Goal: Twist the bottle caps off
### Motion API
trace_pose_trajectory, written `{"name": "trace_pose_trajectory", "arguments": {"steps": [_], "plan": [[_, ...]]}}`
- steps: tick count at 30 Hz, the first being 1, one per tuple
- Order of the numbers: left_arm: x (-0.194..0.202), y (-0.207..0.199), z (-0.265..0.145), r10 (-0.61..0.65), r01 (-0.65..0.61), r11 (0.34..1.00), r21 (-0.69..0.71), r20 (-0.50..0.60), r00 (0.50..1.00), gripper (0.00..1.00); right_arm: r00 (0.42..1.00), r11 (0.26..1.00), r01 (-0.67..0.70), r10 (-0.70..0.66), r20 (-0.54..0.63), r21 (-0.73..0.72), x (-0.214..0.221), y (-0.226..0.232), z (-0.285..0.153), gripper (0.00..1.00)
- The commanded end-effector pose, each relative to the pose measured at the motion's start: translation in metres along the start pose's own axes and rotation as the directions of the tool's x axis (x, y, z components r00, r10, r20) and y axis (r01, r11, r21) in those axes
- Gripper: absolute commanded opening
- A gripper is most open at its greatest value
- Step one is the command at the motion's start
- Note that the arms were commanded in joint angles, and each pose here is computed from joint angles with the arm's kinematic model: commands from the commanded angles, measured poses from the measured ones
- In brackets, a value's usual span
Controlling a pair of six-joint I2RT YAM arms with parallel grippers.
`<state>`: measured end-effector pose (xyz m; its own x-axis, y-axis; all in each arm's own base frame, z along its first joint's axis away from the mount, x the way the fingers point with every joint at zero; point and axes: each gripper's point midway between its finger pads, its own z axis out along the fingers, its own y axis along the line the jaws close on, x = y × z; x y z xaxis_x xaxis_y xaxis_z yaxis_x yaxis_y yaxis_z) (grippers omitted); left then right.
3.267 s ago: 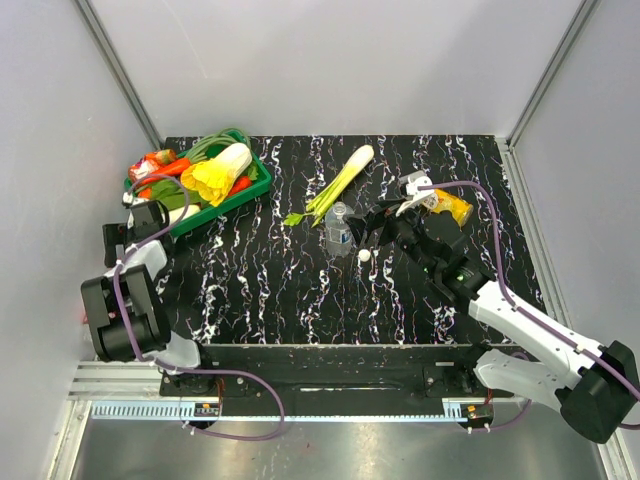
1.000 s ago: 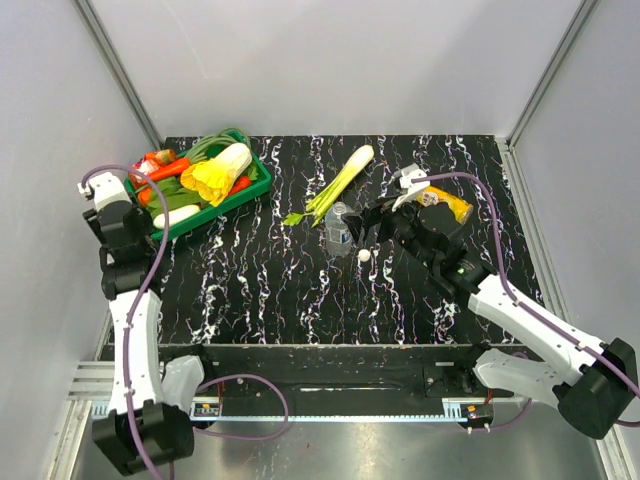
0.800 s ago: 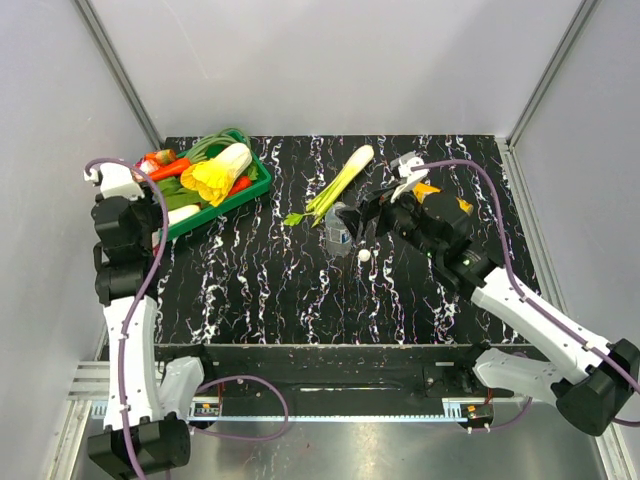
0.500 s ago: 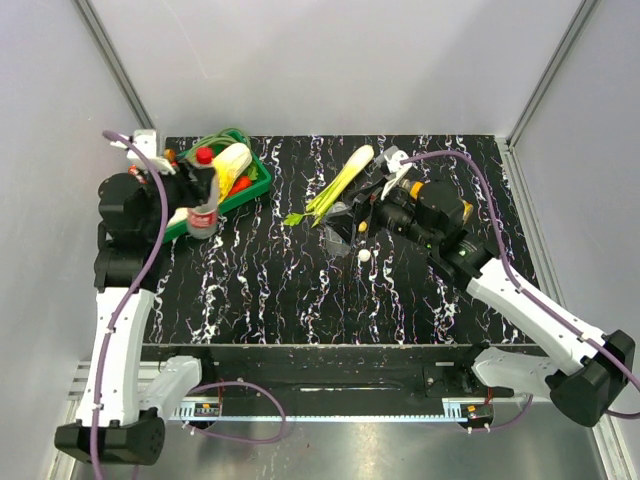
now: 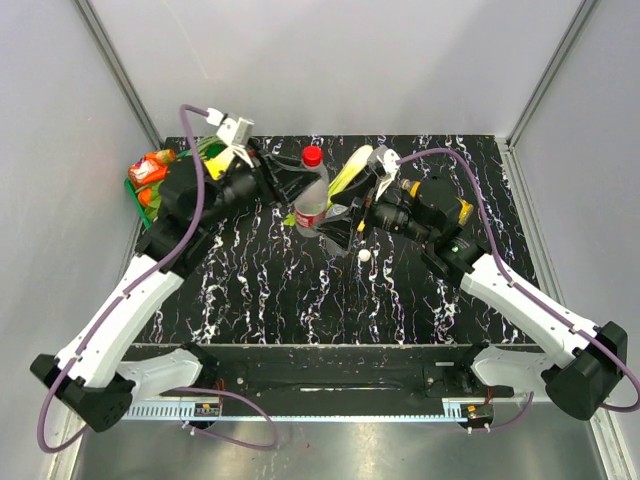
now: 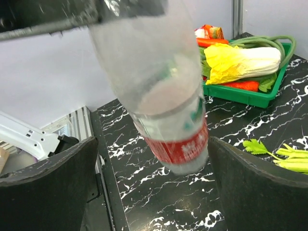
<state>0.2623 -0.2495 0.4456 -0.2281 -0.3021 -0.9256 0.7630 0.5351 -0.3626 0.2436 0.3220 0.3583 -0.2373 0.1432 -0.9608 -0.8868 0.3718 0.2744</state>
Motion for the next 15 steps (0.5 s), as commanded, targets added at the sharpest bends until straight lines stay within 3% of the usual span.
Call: {"name": "trace_pose_trajectory", "arguments": {"steps": [1,15], "plan": [[-0.022,-0.035,0.020,-0.004,-0.004,0.993,0.118,0.074,0.997,0.27,0.996,0.997,0.035,-0.028,0.090,-0.074,-0.032,0.019,0.003,1.00],[0.000,-0.069,0.041,-0.026,0.020,0.975,0.222,0.023,0.999,0.29,0.991,0.998,0.012,-0.021,0.131,0.067,-0.035,-0.004,-0.002,0.96]]}}
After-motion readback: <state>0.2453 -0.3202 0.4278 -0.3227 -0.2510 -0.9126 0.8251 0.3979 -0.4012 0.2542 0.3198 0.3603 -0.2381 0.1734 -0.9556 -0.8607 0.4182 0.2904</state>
